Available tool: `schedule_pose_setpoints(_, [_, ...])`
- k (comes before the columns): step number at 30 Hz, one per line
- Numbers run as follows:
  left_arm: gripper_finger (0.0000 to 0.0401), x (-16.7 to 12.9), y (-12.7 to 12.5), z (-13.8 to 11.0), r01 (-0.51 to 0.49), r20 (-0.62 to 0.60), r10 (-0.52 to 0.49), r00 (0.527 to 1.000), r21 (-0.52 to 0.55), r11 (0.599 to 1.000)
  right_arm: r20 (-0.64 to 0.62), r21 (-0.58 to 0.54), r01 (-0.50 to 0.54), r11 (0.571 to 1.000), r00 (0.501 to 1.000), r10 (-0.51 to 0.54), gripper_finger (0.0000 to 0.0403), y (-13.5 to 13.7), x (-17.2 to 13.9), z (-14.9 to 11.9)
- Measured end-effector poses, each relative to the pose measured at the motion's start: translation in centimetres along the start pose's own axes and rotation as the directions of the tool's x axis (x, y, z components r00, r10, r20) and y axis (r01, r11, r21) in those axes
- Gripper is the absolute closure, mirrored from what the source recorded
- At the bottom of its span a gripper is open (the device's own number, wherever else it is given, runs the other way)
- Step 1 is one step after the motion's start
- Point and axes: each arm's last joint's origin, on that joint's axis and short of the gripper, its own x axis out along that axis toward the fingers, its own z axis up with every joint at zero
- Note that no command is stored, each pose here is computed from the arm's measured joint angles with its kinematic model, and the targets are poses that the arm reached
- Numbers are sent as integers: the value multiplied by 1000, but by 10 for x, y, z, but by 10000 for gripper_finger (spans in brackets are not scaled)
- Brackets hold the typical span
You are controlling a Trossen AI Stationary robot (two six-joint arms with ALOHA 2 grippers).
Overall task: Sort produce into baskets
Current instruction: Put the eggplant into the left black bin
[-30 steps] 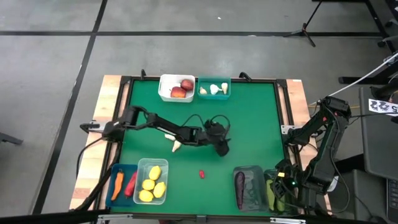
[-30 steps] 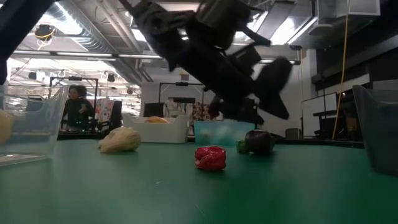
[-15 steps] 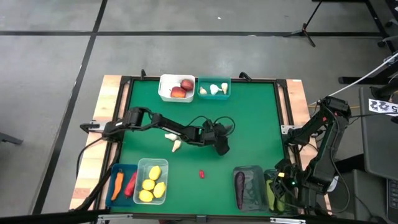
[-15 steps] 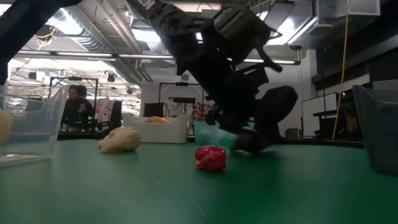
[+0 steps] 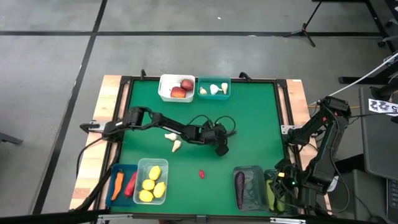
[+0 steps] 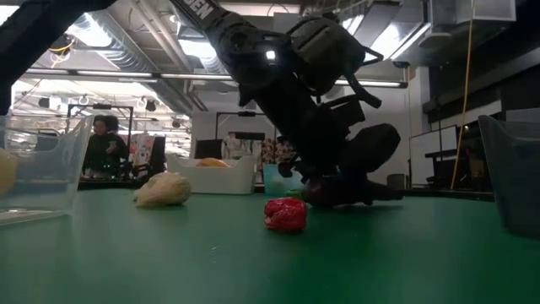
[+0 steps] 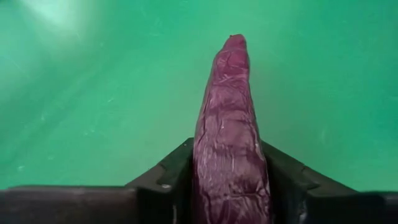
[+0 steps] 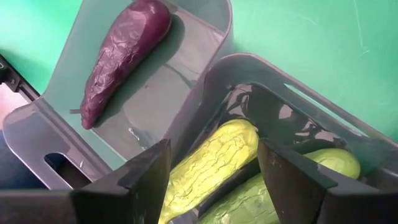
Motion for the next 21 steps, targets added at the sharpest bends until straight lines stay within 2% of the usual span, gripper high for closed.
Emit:
schedule_pose_setpoints(4, [287, -20, -4, 17, 47, 41, -49, 998, 45, 998, 6, -8, 1, 1000, 1000, -1, 162, 0, 0, 0])
schedule_pose_setpoints(8, [283, -53, -15, 41, 120, 122, -139, 983, 149, 981, 48, -27, -21, 999, 999, 23, 162, 0, 0, 2])
schedule_pose_setpoints(11, [265, -75, -29, 51, 210, 174, -259, 950, 260, 942, 107, -59, -42, 997, 993, 48, 162, 0, 0, 4])
schedule_pose_setpoints(14, [256, -100, -44, 64, 320, 246, -405, 881, 320, 892, 218, -138, -83, 987, 969, 112, 162, 1, -1, 8])
schedule_pose_setpoints(16, [258, -117, -49, 73, 351, 306, -454, 836, 337, 874, 322, -215, -121, 969, 928, 187, 162, 4, -2, 11])
schedule_pose_setpoints(18, [266, -135, -48, 84, 354, 358, -473, 805, 350, 867, 439, -317, -132, 939, 857, 269, 162, 6, -4, 14])
schedule_pose_setpoints(21, [276, -164, -42, 103, 358, 437, -491, 754, 354, 864, 612, -473, -78, 878, 687, 391, 162, 9, -9, 19])
